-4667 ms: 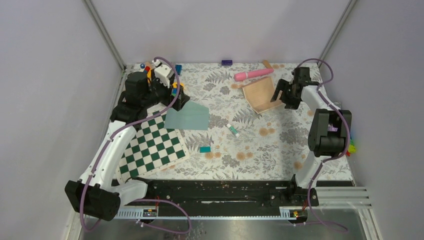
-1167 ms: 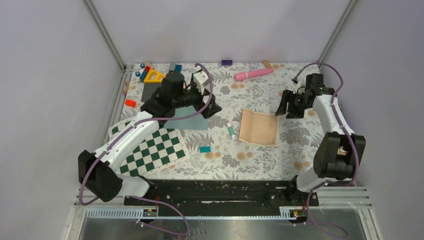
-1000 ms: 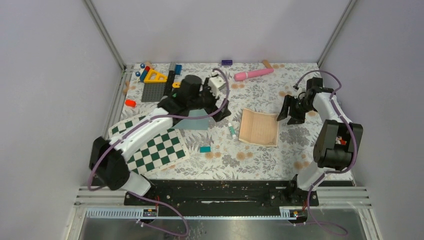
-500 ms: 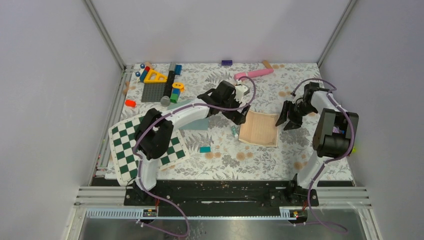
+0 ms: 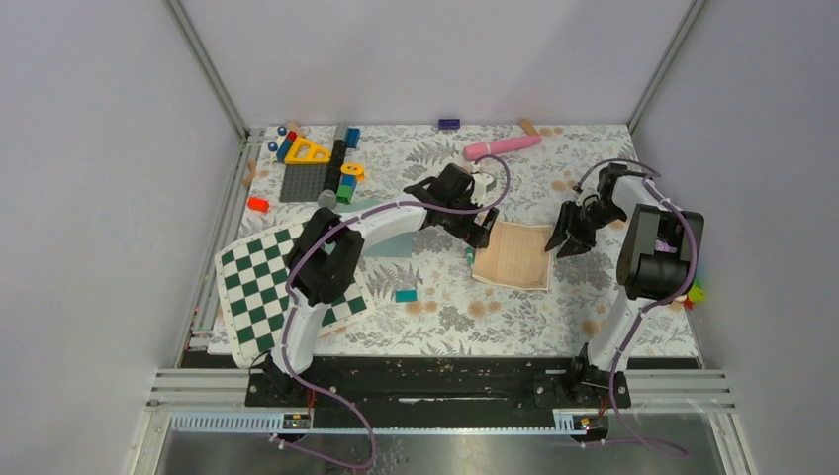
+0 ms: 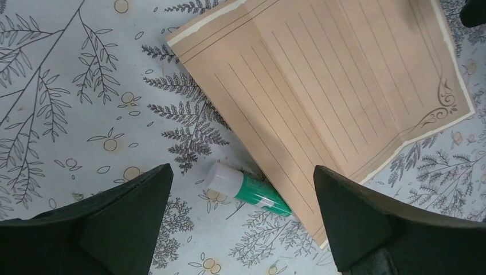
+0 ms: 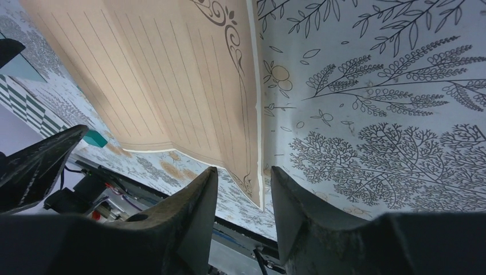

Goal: Place the letter into the envelope and seal it
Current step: Pick up the letter from the center of the board.

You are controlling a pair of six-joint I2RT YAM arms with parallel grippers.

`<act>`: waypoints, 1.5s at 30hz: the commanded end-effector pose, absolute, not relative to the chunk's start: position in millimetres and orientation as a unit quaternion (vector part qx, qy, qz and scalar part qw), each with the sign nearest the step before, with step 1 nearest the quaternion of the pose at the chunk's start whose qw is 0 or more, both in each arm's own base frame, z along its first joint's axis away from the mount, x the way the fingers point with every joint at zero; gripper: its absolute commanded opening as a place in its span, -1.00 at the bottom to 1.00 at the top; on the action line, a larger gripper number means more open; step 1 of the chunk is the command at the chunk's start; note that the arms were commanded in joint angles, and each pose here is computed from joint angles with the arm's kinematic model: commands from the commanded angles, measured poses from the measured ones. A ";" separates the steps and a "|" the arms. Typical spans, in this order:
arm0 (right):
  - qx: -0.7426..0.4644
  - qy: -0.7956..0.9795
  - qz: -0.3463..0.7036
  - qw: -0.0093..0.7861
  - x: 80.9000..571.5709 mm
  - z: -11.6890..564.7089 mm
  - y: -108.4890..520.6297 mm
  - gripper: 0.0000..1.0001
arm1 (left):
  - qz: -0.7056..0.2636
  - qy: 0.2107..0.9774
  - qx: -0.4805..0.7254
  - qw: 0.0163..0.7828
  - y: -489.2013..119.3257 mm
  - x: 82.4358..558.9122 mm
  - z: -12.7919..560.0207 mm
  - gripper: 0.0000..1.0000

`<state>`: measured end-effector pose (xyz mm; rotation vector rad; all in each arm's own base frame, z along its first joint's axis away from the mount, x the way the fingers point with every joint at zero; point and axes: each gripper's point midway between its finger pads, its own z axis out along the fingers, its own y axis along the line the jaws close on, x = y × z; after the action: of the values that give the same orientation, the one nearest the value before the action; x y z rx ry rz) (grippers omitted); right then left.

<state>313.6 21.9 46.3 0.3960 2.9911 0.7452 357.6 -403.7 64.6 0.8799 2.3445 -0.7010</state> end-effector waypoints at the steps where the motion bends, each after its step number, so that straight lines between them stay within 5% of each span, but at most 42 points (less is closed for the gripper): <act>1: 0.141 0.957 0.254 -0.003 318.0 51.5 26.7 -0.08 | -0.276 0.864 0.316 0.277 -417.4 366.4 77.4 0.98; 8: 0.149 0.957 0.248 -0.025 318.3 41.6 25.1 0.07 | -0.281 0.868 0.311 0.264 -418.8 364.0 69.0 0.98; 18: 0.146 0.954 0.259 -0.031 328.1 40.3 35.8 0.01 | -0.286 0.869 0.314 0.255 -420.7 360.8 62.8 0.97; 29: 0.131 0.950 0.281 -0.050 329.6 39.8 54.3 -0.42 | -0.302 0.862 0.321 0.252 -424.6 356.9 70.0 0.95; 34: 0.126 0.944 0.302 -0.048 330.7 44.5 60.2 -1.00 | -0.315 0.858 0.325 0.244 -427.0 351.2 72.9 0.94; 45: -0.021 0.955 0.264 0.135 335.5 163.6 46.7 -1.00 | -0.353 0.783 0.388 0.335 -401.6 347.0 187.4 0.98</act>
<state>331.9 48.4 70.8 0.2380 2.9839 0.8601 342.5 -406.3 69.3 0.9399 2.3610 -0.8174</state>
